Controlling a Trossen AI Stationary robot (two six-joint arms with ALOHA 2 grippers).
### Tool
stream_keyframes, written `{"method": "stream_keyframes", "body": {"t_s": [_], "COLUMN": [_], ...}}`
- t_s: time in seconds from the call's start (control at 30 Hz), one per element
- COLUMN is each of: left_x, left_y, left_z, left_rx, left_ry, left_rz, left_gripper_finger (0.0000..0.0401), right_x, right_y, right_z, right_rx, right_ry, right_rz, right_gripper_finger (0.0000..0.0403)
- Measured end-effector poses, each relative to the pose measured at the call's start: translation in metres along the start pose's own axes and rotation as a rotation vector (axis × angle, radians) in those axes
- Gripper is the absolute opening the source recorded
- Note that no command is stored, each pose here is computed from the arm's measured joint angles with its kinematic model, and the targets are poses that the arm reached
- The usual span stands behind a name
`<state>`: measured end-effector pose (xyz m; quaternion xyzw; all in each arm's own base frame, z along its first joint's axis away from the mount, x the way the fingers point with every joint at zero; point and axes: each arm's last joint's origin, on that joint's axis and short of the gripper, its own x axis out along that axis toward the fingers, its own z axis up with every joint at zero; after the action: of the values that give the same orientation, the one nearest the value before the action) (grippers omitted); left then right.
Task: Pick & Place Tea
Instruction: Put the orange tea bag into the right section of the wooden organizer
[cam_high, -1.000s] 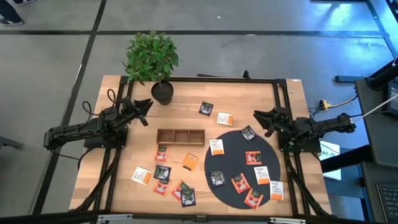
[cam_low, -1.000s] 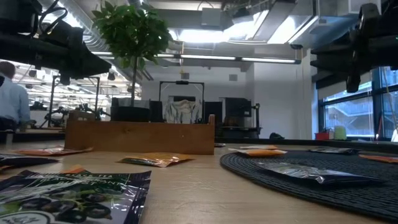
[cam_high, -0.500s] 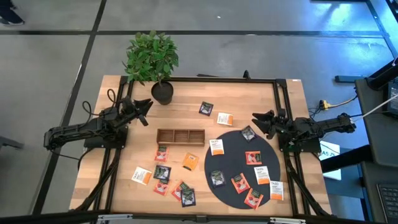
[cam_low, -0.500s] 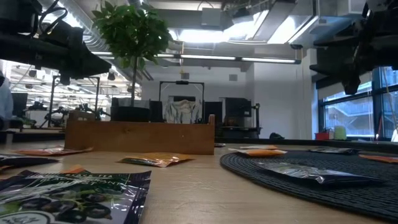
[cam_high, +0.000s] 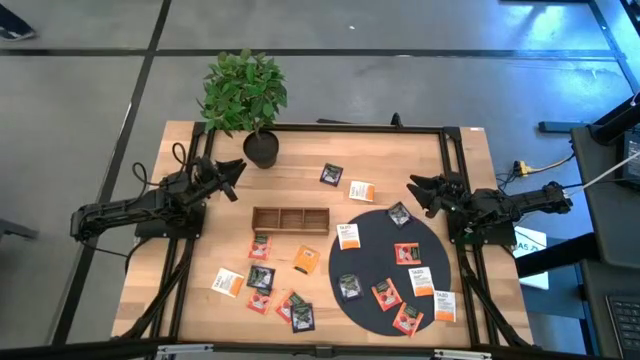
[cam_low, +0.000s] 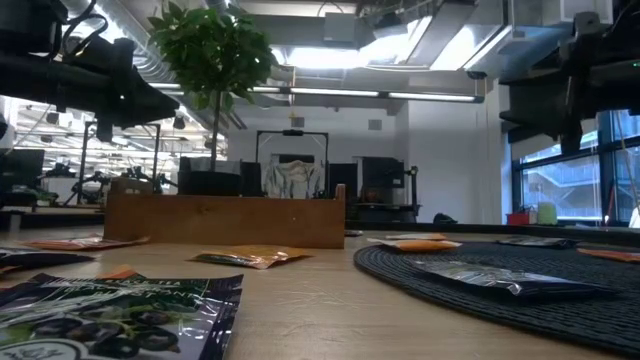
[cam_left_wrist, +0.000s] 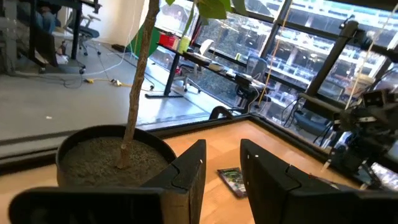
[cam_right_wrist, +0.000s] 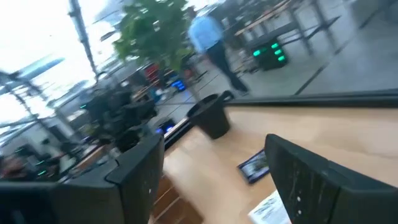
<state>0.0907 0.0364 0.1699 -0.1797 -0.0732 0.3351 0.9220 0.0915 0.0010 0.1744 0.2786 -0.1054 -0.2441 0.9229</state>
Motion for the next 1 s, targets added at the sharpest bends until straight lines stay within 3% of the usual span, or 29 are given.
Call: {"method": "stream_keyframes", "body": {"t_s": [0.17,0.33,0.43,0.57,0.77,1.0], "left_x": [0.0,-0.002,-0.002,0.001,0.011,0.02], "left_y": [-0.002,-0.013,-0.022,-0.041,-0.078,-0.132], "left_z": [0.0,0.014,0.027,0.048,0.075,0.064], "left_rx": [-0.008,0.0,0.063,0.178,0.401,0.536], "left_ry": [0.018,-0.002,0.067,0.28,0.719,1.075], "left_rz": [-0.052,-0.263,-0.292,-0.348,-0.414,-0.47], "left_gripper_finger": [0.0095,0.0095,0.0095,0.0095,0.0095,0.0093], "right_x": [0.0,0.0,-0.001,-0.001,-0.001,-0.001], "right_y": [-0.003,-0.004,-0.005,-0.006,-0.007,-0.008], "right_z": [0.001,0.002,0.003,0.003,0.004,0.004], "right_rx": [-0.034,-0.037,-0.037,-0.034,-0.033,-0.034], "right_ry": [-0.048,-0.082,-0.1,-0.116,-0.141,-0.151], "right_rz": [-0.091,-0.149,-0.18,-0.206,-0.247,-0.266], "right_gripper_finger": [0.0279,0.0279,0.0279,0.0279,0.0279,0.0279]}}
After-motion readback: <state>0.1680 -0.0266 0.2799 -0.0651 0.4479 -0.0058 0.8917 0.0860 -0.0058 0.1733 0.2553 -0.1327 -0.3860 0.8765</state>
